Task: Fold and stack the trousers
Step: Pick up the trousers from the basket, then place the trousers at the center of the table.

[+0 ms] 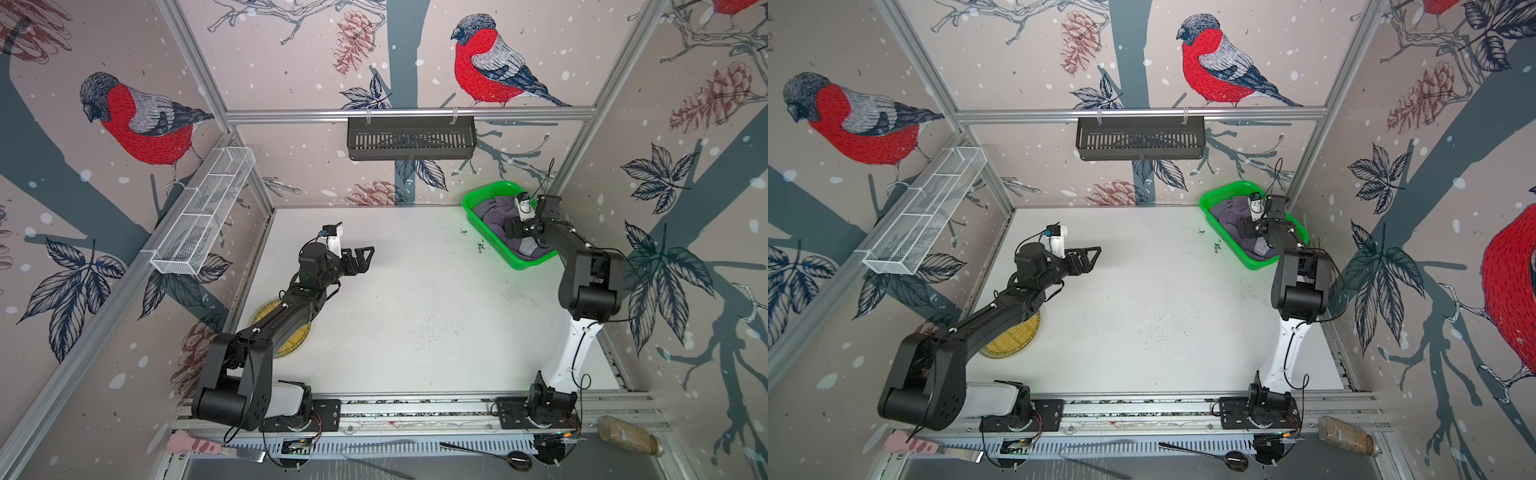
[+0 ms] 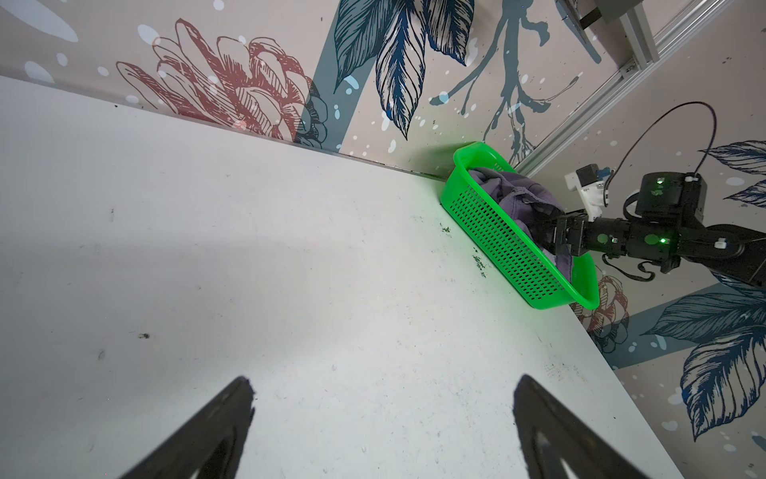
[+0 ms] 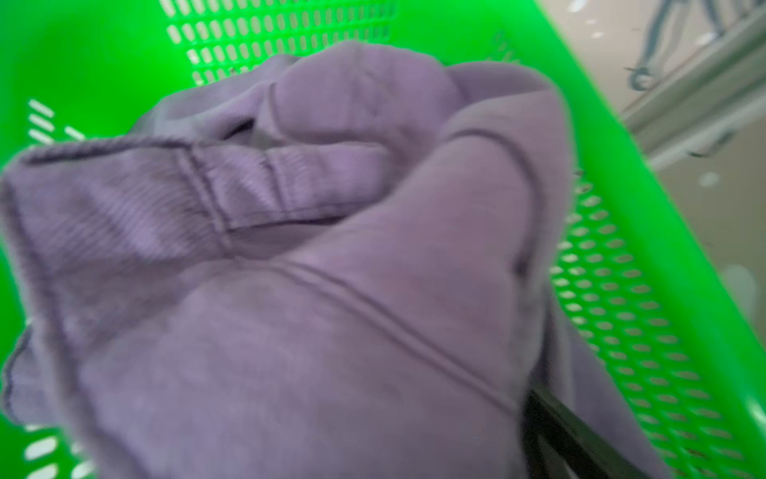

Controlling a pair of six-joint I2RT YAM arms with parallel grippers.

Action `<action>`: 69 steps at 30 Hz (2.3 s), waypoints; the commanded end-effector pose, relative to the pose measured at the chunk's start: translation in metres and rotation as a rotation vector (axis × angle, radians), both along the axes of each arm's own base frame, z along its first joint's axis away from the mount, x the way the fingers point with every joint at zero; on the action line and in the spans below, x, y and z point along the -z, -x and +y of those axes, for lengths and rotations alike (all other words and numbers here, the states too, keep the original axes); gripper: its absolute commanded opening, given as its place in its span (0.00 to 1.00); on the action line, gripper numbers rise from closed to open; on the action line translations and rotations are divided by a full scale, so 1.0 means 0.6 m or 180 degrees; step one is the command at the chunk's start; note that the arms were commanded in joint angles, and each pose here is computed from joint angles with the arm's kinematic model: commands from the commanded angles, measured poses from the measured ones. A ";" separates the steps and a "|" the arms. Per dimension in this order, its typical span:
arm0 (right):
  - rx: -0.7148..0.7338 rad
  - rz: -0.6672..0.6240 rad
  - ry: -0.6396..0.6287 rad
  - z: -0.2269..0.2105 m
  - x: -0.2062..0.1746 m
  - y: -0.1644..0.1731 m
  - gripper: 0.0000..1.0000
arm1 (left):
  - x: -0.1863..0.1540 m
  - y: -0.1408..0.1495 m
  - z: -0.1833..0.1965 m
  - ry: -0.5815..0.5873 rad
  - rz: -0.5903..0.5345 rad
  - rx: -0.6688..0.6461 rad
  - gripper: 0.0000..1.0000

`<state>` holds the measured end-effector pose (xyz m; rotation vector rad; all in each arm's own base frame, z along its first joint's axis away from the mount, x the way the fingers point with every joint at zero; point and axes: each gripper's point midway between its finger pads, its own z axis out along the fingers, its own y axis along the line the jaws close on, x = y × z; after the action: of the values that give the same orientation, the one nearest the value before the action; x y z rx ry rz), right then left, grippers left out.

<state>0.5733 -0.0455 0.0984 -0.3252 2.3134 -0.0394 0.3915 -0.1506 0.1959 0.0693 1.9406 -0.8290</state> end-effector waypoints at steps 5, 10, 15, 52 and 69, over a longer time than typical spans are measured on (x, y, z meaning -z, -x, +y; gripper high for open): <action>0.0066 0.0229 0.0134 0.003 0.067 -0.007 0.99 | 0.007 0.006 -0.003 -0.0034 0.0075 0.0060 0.97; 0.0335 0.0249 0.0325 -0.025 0.090 -0.014 0.86 | 0.019 0.007 -0.003 -0.0041 0.0139 0.0056 0.98; 0.0461 0.0041 0.0317 -0.034 0.050 -0.023 0.29 | 0.019 0.004 -0.004 -0.0056 0.0149 0.0055 0.97; -0.0546 -0.2401 0.0103 0.445 -0.557 0.267 0.09 | -0.074 0.027 0.134 -0.0456 0.0041 -0.1067 0.97; -0.0817 0.0737 -0.1554 0.662 -0.030 0.465 0.31 | 0.008 0.063 0.034 -0.0137 0.0502 -0.0327 0.97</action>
<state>0.3025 0.3125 0.1059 -0.4715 2.3964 0.4847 0.3550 -0.1205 0.1866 -0.0799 2.1073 -0.6891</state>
